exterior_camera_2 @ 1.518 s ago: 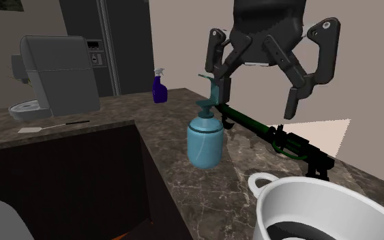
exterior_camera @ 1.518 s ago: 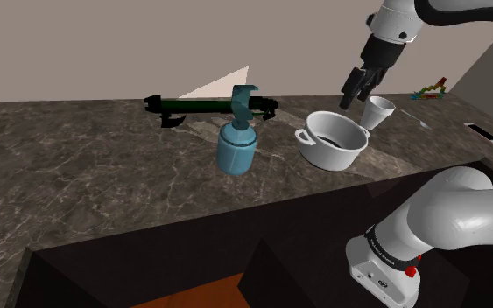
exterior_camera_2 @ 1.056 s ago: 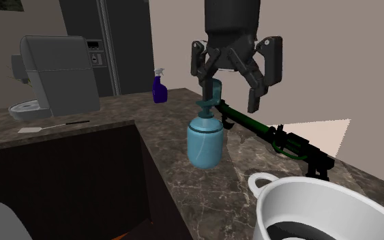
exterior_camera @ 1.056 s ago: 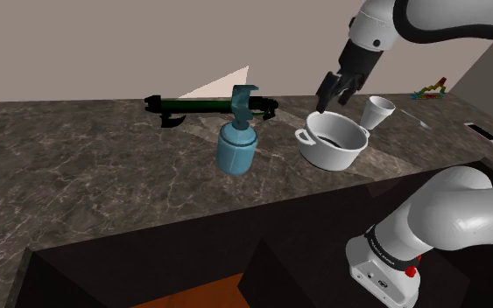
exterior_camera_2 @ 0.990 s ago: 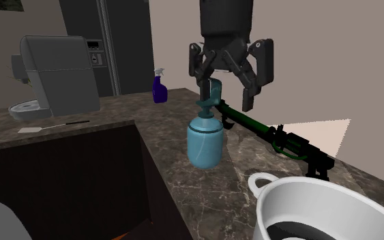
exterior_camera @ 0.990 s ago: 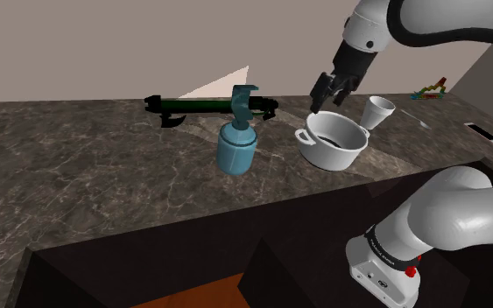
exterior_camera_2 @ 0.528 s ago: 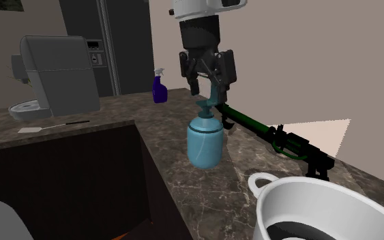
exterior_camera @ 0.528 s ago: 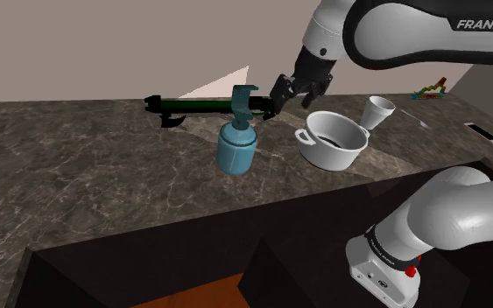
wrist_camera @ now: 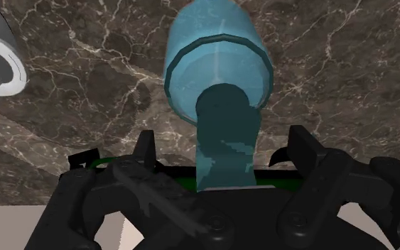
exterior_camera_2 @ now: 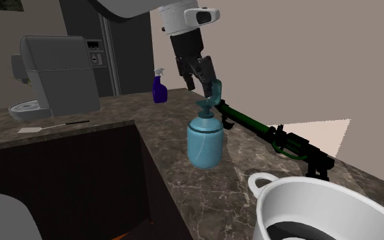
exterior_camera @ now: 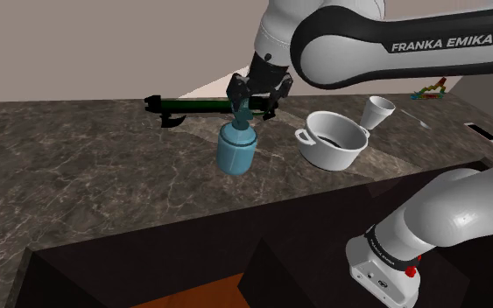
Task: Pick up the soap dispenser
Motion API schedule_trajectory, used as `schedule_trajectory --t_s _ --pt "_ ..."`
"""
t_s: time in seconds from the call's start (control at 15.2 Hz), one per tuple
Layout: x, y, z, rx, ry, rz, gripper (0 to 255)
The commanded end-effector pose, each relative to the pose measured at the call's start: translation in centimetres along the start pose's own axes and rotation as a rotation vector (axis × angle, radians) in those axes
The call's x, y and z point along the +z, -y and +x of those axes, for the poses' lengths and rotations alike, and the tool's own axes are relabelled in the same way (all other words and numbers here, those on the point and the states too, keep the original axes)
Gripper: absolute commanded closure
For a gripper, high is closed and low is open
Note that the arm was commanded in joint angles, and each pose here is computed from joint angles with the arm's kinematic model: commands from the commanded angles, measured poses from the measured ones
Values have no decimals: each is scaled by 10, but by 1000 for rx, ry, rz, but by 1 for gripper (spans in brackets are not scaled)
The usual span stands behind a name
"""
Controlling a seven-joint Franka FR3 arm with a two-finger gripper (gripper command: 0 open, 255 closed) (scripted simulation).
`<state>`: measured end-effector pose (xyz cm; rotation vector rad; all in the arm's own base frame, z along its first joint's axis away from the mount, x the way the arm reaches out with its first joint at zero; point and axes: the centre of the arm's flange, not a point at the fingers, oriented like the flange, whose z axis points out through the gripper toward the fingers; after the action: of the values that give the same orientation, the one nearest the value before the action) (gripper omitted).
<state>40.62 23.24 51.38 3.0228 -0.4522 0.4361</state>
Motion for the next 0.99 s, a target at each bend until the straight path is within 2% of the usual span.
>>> schedule_trajectory --t_s 0.0,0.4,0.53,0.59,0.92 --pt "6 10 2 14 -11 2 0" --pt "39 11 -7 14 -11 2 0" --pt "39 10 -7 14 -11 2 0" --pt "39 10 -7 14 -11 1 255" --pt "39 10 -8 14 -11 1 255"
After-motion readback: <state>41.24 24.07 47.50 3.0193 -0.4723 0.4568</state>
